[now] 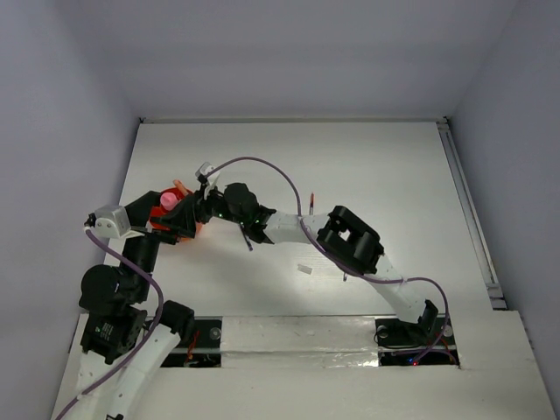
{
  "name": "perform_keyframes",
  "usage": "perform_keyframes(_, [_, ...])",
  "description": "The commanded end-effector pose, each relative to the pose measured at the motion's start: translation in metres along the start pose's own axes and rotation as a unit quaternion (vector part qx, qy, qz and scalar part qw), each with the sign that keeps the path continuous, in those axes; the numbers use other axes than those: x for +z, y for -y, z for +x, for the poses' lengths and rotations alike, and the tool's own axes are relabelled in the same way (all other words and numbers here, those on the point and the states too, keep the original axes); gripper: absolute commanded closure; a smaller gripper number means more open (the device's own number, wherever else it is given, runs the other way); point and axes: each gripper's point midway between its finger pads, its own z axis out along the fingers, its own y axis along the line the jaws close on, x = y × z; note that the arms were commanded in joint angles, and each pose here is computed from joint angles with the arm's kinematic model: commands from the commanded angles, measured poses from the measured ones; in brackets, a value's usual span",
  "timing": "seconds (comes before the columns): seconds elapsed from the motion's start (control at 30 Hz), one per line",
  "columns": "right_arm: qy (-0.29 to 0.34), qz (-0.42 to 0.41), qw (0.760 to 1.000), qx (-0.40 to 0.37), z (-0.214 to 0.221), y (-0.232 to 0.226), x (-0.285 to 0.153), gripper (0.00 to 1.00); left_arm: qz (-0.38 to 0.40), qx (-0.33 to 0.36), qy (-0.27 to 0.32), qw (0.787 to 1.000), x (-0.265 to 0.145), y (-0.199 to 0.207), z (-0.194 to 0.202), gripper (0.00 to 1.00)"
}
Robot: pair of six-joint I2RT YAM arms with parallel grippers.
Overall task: Sort the stationery into containers
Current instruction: Place the pen in the storage box.
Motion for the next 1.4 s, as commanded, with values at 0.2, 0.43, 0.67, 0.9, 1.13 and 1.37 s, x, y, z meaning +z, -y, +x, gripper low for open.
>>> perform_keyframes(0.2, [0.046,0.018,0.998,-0.038,-0.028,0.006,-0.002,1.00,0.016,-0.001,0.024,1.000,0.006,0.006,-0.011,0.01])
perform_keyframes(0.43, [0.053,0.020,0.998,-0.037,-0.036,0.009,-0.008,0.73,0.011,0.001,0.024,1.000,0.008,0.004,-0.010,0.01])
perform_keyframes(0.67, [0.047,0.015,0.998,-0.032,-0.052,0.001,-0.015,0.30,0.008,0.004,0.022,1.000,0.010,0.002,-0.009,0.01])
perform_keyframes(0.9, [0.029,-0.010,0.999,-0.024,-0.083,-0.022,-0.034,0.26,0.010,0.003,0.019,1.000,0.011,0.003,-0.008,0.01])
perform_keyframes(1.13, [-0.029,0.021,0.999,-0.001,-0.077,-0.025,-0.085,0.66,0.007,0.003,0.006,1.000,0.016,0.002,0.000,0.01])
perform_keyframes(1.37, [-0.098,0.184,0.977,0.036,-0.058,0.028,-0.191,1.00,0.058,-0.031,-0.044,0.997,0.027,0.023,0.020,0.01])
